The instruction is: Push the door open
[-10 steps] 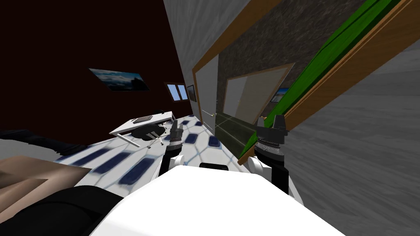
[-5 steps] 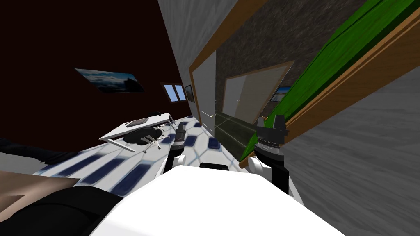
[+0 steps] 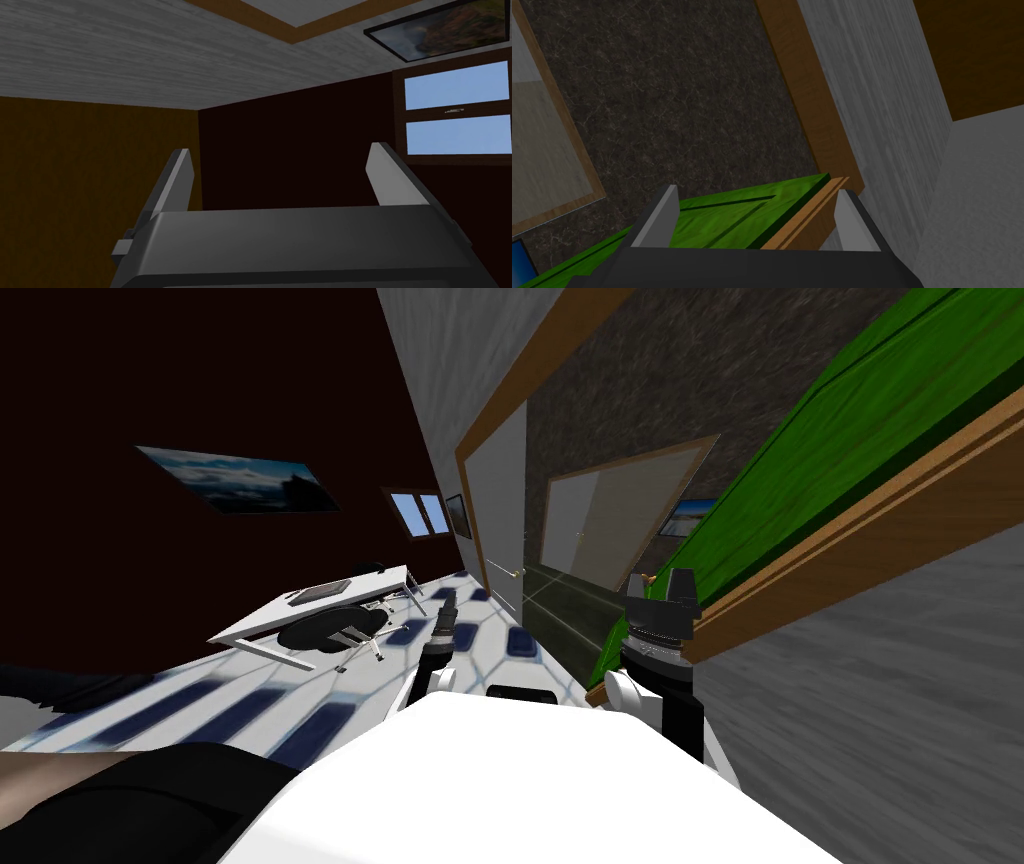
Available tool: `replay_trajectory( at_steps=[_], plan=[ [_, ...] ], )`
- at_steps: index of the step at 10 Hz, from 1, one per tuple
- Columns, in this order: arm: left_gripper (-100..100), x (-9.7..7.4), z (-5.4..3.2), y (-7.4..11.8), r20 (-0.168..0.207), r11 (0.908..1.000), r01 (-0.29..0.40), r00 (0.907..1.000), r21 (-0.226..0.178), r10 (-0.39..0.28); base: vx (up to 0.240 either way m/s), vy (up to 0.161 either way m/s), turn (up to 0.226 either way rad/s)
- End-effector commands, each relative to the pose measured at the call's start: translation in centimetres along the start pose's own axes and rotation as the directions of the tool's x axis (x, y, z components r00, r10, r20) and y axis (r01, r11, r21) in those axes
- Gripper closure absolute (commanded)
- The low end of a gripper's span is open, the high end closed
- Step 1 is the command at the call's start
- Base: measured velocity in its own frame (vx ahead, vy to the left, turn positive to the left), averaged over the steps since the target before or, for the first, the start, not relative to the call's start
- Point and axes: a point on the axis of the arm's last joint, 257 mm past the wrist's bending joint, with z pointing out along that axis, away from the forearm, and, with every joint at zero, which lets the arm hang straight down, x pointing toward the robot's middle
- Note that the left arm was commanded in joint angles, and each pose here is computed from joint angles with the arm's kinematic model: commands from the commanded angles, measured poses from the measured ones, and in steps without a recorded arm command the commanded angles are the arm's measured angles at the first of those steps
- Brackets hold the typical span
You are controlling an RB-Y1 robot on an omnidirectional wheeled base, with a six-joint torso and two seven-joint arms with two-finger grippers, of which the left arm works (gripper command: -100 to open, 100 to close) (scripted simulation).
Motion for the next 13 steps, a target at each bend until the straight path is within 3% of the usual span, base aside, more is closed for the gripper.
replay_trajectory(
  at_steps=[1,7,13],
  plan=[
    [-100,1.1,-0.36,1.0,-0.029,0.9989,-0.046,0.9985,-0.005,0.046,0.125,0.039,-0.067],
    [-100,4.0,-1.42,3.4,-0.103,0.9882,-0.153,0.9831,-0.009,0.151,0.102,0.027,-0.042],
    [-100,7.0,-2.85,5.8,-0.185,0.9649,-0.263,0.9479,0.005,0.259,0.093,0.032,-0.045]
  ],
)
